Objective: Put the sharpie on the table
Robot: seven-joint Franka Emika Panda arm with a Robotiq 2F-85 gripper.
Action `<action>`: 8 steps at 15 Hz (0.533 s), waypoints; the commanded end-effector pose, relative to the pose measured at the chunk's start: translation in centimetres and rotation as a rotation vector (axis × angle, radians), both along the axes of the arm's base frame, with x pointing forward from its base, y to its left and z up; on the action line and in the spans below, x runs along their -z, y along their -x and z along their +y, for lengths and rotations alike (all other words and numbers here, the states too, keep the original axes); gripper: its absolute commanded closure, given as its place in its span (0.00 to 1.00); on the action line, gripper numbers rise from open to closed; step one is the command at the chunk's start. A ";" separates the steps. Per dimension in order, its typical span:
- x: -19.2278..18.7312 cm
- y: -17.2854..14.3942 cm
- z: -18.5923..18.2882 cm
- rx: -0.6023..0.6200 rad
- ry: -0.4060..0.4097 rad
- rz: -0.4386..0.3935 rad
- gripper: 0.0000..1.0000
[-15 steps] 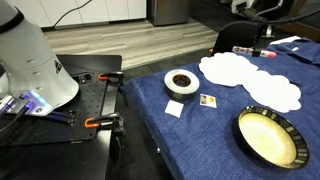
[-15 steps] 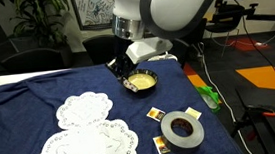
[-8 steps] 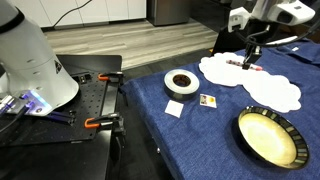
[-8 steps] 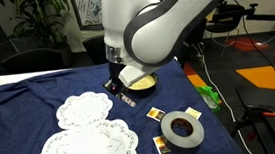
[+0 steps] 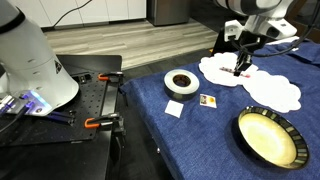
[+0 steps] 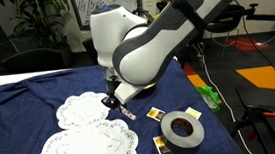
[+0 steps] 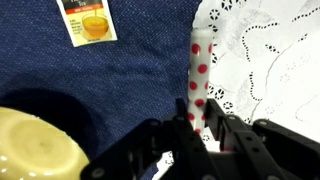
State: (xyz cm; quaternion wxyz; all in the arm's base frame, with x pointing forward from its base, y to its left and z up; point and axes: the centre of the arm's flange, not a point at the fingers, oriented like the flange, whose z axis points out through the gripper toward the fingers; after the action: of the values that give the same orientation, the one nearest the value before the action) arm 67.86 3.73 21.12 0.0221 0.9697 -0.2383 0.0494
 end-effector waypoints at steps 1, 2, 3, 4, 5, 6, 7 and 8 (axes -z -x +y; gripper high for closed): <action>-0.6 -0.3 0.2 -0.031 0.013 0.033 0.41; -1.1 0.1 0.0 -0.032 0.012 0.029 0.34; -1.8 0.6 -0.2 -0.021 0.022 0.016 0.26; -2.7 1.1 -0.5 -0.025 0.019 0.009 0.19; -4.4 2.1 -0.8 -0.015 0.021 -0.015 0.10; -5.4 2.5 -1.1 -0.007 0.026 -0.028 0.04; -6.6 3.0 -1.4 -0.007 0.022 -0.040 0.01; -8.6 3.9 -1.7 0.002 0.020 -0.056 0.00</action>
State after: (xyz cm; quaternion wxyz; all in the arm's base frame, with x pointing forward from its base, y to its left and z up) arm 67.65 2.85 24.33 0.0250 0.9679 -0.2420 0.0633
